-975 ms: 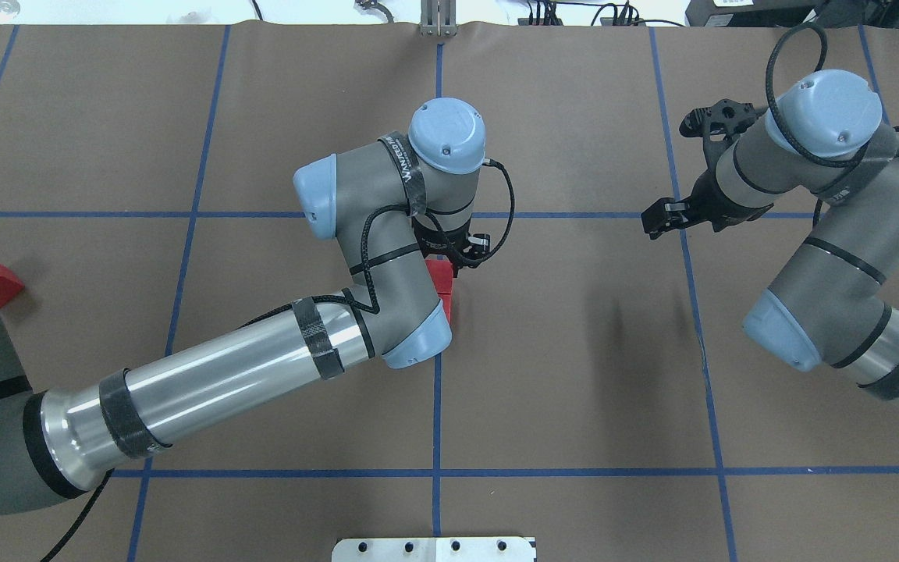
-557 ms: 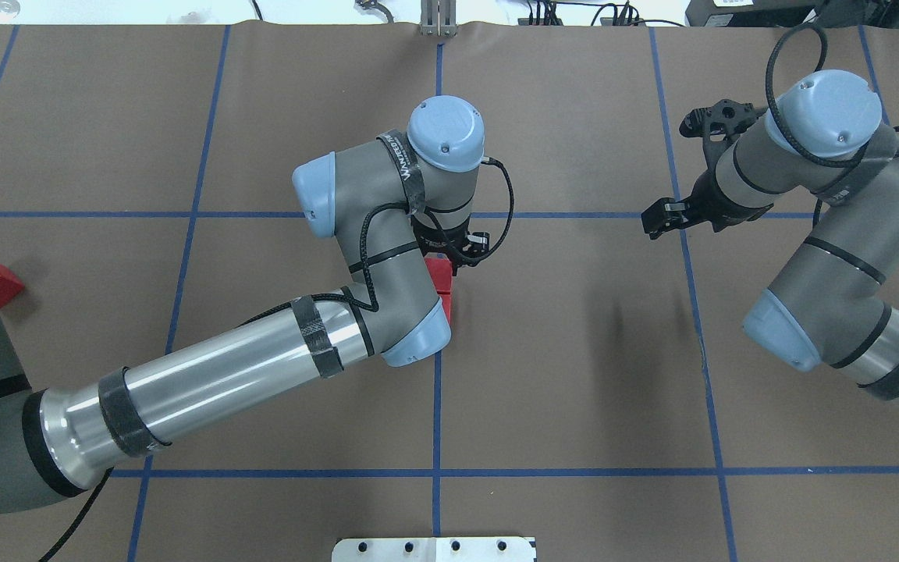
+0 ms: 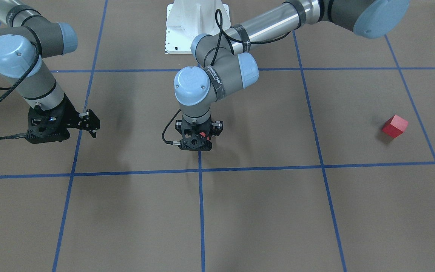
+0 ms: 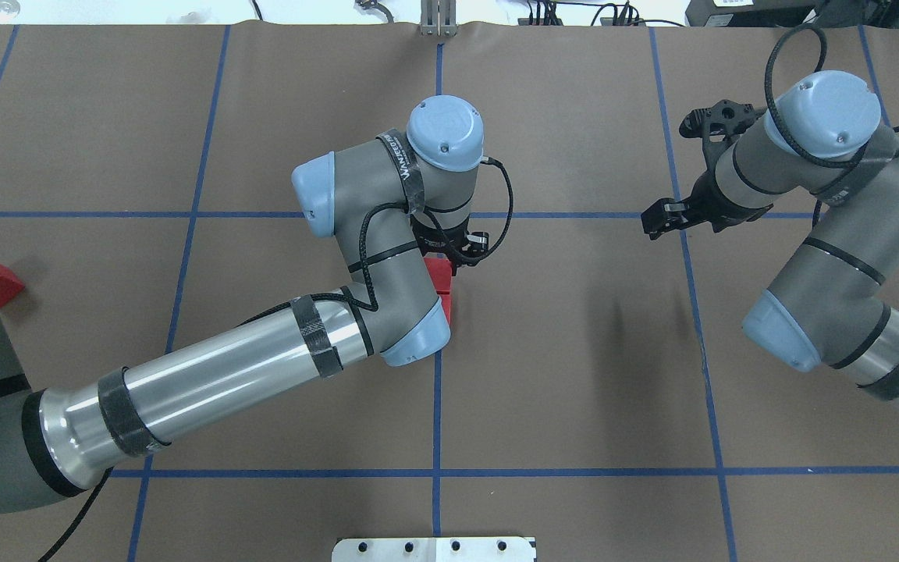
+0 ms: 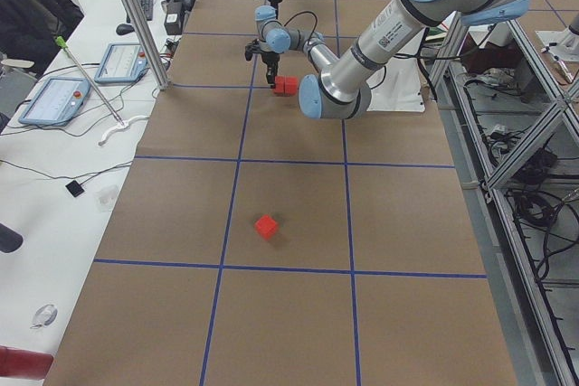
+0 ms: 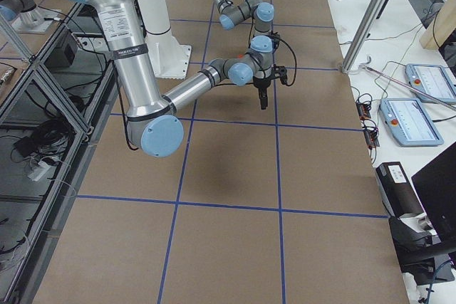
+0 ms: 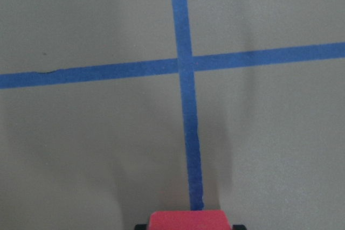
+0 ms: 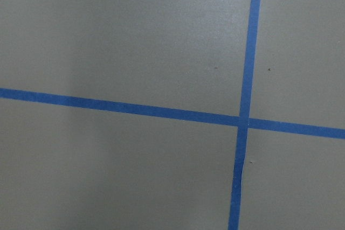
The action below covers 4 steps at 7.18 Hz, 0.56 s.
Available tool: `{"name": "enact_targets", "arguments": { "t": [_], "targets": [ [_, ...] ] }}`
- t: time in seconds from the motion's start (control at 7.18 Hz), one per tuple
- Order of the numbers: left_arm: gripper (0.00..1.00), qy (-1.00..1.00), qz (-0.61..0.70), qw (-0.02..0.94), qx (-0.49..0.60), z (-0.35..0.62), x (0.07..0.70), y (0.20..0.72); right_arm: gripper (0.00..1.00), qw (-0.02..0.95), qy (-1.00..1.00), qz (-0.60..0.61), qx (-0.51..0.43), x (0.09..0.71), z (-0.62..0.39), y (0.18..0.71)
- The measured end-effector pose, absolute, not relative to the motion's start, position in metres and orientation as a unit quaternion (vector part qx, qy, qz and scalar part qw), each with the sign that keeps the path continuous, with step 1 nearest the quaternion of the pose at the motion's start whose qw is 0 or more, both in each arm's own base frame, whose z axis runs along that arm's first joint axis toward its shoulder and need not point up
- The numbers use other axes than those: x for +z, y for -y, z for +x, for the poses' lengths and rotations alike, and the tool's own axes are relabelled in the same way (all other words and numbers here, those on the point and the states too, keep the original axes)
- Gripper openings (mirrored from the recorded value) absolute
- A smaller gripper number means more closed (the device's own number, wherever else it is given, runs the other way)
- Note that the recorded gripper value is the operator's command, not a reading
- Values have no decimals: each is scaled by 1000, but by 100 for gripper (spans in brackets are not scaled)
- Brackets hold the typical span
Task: Form red blocks into L shape at center
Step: 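Lower the cube with the left gripper just farther from the robot than the center cube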
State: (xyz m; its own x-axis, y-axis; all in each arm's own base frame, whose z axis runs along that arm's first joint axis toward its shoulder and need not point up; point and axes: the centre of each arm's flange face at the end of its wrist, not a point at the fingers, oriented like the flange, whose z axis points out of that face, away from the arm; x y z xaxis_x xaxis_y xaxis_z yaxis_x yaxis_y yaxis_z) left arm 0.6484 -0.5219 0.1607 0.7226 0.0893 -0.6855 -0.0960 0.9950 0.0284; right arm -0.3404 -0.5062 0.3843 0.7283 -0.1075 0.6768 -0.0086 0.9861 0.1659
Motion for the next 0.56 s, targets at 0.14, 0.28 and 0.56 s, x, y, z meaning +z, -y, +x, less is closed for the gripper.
{"name": "enact_targets", "arguments": {
  "t": [0.14,0.28,0.56],
  "targets": [
    [99,-369,-5,928,49,648,162,522,100,926,368,79,-27,384,-340,506],
    [99,-369,-5,928,48,647,162,523,100,926,367,79,-27,385,-340,506],
    [100,-373,-2,927,43,641,156,525,100,926,367,79,-28,385,-341,506]
  ]
}}
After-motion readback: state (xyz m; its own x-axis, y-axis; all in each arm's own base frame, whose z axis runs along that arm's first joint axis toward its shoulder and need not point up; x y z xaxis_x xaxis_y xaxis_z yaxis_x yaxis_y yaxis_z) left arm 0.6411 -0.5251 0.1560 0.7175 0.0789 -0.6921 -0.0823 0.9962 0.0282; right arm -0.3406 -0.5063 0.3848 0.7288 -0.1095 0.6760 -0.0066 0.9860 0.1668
